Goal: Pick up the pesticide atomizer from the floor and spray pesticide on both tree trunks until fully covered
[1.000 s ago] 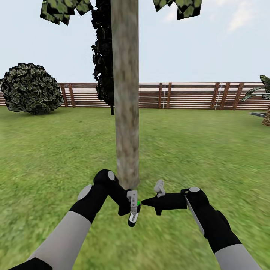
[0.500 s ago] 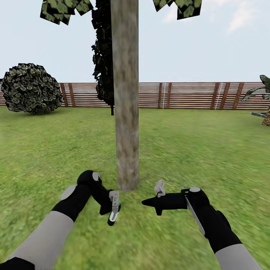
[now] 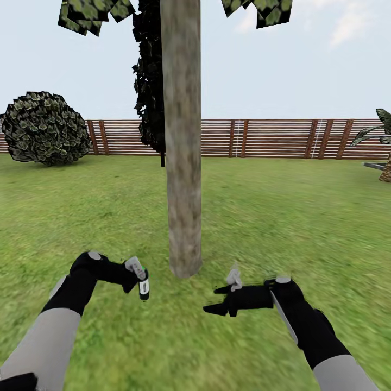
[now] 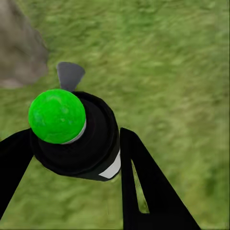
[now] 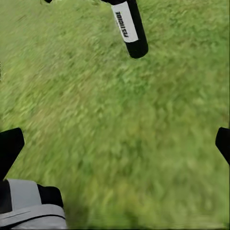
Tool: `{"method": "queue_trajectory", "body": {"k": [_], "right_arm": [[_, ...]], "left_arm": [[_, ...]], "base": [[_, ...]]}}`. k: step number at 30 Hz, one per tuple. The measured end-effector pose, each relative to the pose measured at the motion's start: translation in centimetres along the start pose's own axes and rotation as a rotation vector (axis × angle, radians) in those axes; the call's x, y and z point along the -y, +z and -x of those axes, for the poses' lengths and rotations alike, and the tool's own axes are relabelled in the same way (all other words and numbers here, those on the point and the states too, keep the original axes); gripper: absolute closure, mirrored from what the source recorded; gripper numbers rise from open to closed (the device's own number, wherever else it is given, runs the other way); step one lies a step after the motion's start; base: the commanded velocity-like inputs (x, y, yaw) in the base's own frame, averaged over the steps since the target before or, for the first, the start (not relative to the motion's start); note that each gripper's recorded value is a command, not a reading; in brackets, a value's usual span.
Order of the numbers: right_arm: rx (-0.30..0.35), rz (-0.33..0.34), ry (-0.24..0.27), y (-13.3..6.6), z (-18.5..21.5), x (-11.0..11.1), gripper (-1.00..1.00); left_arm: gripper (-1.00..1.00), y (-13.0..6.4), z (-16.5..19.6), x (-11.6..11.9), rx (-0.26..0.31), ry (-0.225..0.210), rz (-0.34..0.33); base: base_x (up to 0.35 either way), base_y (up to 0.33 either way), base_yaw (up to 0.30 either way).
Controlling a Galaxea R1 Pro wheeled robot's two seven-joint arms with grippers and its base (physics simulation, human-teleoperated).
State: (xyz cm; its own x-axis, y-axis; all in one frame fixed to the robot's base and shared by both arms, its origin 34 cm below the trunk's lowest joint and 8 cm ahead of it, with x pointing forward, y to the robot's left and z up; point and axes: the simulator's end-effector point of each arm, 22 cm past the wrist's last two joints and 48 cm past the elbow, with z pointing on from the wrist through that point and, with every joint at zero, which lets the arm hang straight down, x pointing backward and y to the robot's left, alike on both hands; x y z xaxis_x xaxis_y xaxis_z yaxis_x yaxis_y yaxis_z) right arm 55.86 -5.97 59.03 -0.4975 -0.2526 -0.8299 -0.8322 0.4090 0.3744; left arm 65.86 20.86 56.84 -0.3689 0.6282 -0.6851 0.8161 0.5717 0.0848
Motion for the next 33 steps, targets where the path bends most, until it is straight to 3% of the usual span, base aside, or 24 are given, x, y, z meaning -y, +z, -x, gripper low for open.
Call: {"method": "queue_trajectory", "body": {"k": [3, 5, 7, 9, 10, 12, 15, 17, 18, 25, 33], "right_arm": [[-0.041, -0.016, 0.098, 0.0, -3.8, 2.0, -1.00], [-0.023, -0.095, 0.150, -2.7, -6.2, 5.9, -1.00], [0.070, -0.230, 0.187, -7.5, -7.4, 11.0, -1.00], [0.202, -0.373, 0.251, -12.9, -8.3, 15.6, -1.00], [0.240, -0.408, 0.272, -14.2, -8.5, 16.6, -1.00], [0.393, -0.552, 0.343, -19.6, -9.4, 20.0, -1.00], [0.515, -0.670, 0.369, -24.0, -9.9, 22.0, -1.00], [0.543, -0.698, 0.365, -25.0, -9.9, 22.4, -1.00], [0.558, -0.714, 0.362, -25.6, -9.9, 22.6, -1.00], [0.555, -0.655, 0.410, -23.9, -11.0, 21.8, -1.00], [0.531, -0.657, 0.449, -23.4, -12.7, 21.9, -1.00]], "left_arm": [[1.00, -0.4, -0.3, -3.0, 0.091, -0.123, 0.101], [1.00, -0.4, -1.7, -4.8, 0.131, -0.230, 0.167], [1.00, -0.3, -3.6, -6.5, 0.156, -0.337, 0.233], [1.00, -0.2, -5.2, -7.8, 0.161, -0.406, 0.297], [1.00, -0.1, -5.4, -8.0, 0.162, -0.419, 0.308], [1.00, 0.9, -5.9, -7.7, 0.159, -0.455, 0.322], [1.00, 2.9, -5.5, -6.5, 0.166, -0.465, 0.318], [1.00, 4.0, -5.2, -6.2, 0.169, -0.464, 0.342], [1.00, 4.9, -4.8, -6.2, 0.167, -0.469, 0.387], [1.00, 5.6, -6.4, -4.7, 0.156, -0.475, 0.368], [1.00, 5.8, -7.8, -4.0, 0.143, -0.479, 0.369]], "base": [[0.000, 0.000, 0.000], [0.000, 0.000, 0.000], [0.000, 0.000, 0.000], [0.000, 0.000, 0.000], [0.000, 0.000, 0.000], [0.000, 0.000, 0.000], [0.000, 0.000, 0.000], [0.000, 0.000, 0.000], [0.000, 0.000, 0.000], [0.000, 0.000, 0.000], [0.000, 0.000, 0.000]]}}
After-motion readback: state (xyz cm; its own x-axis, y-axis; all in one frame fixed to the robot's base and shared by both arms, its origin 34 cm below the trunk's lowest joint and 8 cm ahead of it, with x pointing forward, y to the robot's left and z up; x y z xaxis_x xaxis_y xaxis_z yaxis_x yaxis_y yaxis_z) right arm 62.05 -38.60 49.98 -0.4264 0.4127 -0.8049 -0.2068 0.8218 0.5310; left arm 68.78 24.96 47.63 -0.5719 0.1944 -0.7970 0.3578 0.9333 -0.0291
